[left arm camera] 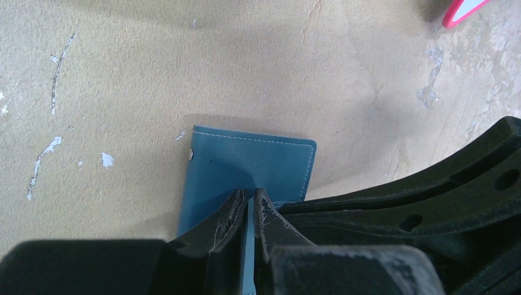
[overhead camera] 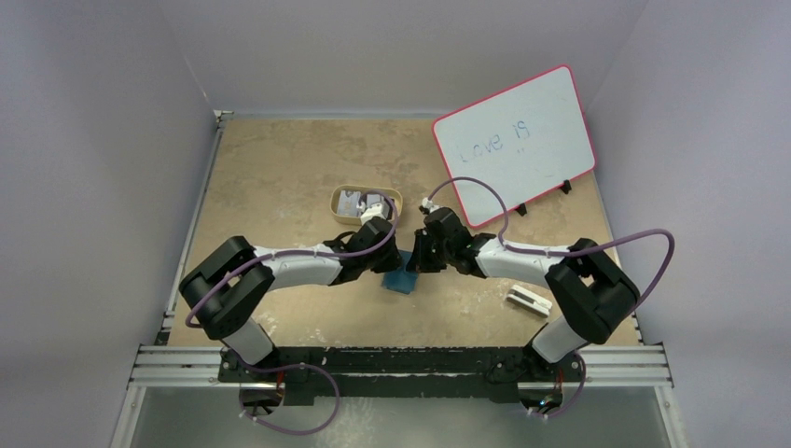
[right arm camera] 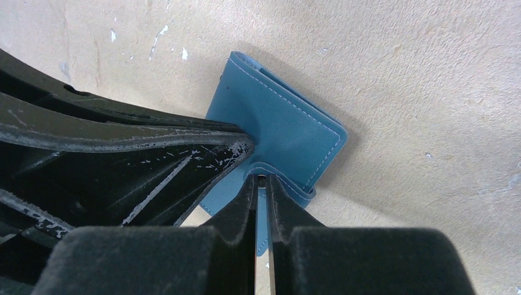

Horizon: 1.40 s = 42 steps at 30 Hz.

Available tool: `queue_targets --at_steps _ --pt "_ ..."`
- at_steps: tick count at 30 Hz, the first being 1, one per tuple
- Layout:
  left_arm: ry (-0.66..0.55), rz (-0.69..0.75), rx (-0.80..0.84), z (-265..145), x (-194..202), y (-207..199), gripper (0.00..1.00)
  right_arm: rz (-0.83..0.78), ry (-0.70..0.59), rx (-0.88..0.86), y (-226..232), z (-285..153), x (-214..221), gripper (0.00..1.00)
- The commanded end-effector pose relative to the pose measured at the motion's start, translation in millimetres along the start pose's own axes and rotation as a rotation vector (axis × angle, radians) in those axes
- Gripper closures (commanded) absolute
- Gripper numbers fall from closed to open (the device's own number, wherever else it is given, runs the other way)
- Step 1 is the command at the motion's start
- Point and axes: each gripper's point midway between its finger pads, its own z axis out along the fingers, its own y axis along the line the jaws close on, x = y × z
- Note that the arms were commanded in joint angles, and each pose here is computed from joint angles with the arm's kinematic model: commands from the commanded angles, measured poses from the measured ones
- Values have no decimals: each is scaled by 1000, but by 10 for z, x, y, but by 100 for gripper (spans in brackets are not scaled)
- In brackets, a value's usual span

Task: Put the credit cards into the card holder
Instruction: Close the card holder at the center of the board, then reset both arms

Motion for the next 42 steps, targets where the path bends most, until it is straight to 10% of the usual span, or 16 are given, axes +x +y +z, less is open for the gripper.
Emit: queue_targets --at_steps 1,21,32,36,42 --pt "25 -13 2 -45 101 45 93 -68 152 312 -724 86 490 95" --pt "-96 -56 7 -466 -301 210 85 -105 129 365 -510 -44 330 89" --pt "-312 59 12 -1428 -1157 -159 51 -103 -295 38 492 -951 -763 44" --pt "-444 88 27 -2047 -1544 -307 40 -75 -501 -22 690 -1666 -1165 5" --pt "-546 112 108 -2699 -1833 -538 34 -23 -719 -55 722 -2542 -1455 1"
